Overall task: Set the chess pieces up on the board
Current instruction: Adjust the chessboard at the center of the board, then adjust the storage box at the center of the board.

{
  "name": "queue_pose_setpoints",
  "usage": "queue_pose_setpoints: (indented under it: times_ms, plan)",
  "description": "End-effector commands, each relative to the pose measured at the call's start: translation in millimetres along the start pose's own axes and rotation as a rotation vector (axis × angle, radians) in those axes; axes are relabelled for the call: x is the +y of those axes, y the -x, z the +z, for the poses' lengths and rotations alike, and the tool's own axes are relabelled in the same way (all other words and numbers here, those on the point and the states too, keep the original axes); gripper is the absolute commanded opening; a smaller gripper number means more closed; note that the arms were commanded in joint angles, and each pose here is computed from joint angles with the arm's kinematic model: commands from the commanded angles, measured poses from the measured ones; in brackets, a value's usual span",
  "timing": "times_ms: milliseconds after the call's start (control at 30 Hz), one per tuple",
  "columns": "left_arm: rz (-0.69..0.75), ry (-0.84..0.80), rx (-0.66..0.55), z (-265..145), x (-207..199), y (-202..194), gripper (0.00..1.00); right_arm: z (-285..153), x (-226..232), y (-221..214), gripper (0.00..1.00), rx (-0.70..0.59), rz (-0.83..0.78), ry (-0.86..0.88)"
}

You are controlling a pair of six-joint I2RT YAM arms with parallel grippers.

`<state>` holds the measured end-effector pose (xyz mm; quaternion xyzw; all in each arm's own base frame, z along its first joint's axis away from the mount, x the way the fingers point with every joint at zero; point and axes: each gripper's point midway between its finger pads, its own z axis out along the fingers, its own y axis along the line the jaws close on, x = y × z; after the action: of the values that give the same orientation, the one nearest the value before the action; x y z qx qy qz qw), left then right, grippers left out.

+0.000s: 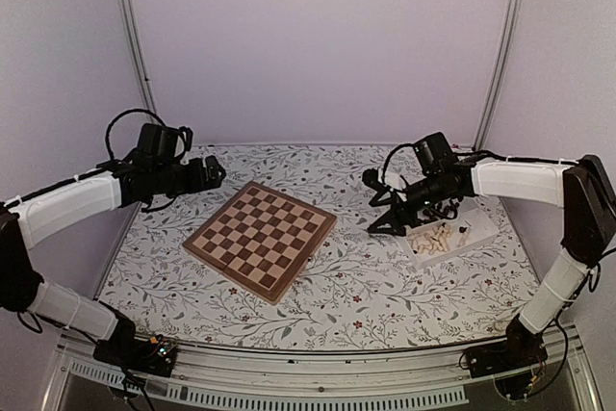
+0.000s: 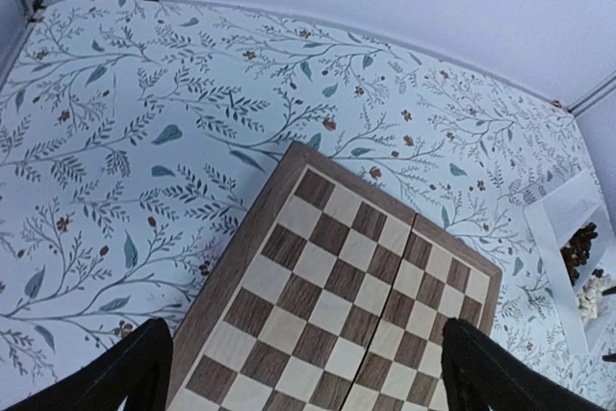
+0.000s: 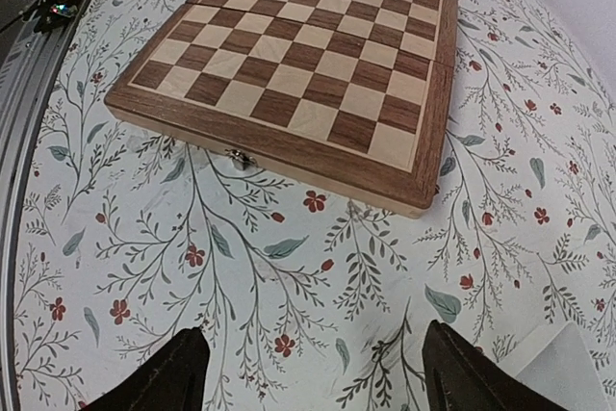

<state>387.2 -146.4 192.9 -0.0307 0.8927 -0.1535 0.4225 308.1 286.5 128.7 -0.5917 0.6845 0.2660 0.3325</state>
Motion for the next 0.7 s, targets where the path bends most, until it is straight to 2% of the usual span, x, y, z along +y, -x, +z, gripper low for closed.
queue_pose_setpoints:
  times_ms: [0,200,467,667]
  plan:
    - [-0.145,0.065,0.093,-11,29,-58,0.99,13,-17,10,0.84,0.007,-0.107,0.024]
    - [-0.198,0.161,0.158,2,60,-93,0.99,50,-49,20,0.86,0.039,-0.123,0.078]
    - [-0.336,0.201,0.145,27,84,-99,0.99,99,-61,9,0.87,0.086,-0.103,0.132]
    - [-0.334,0.227,0.141,51,94,-102,0.99,126,-62,0,0.87,0.118,-0.097,0.155]
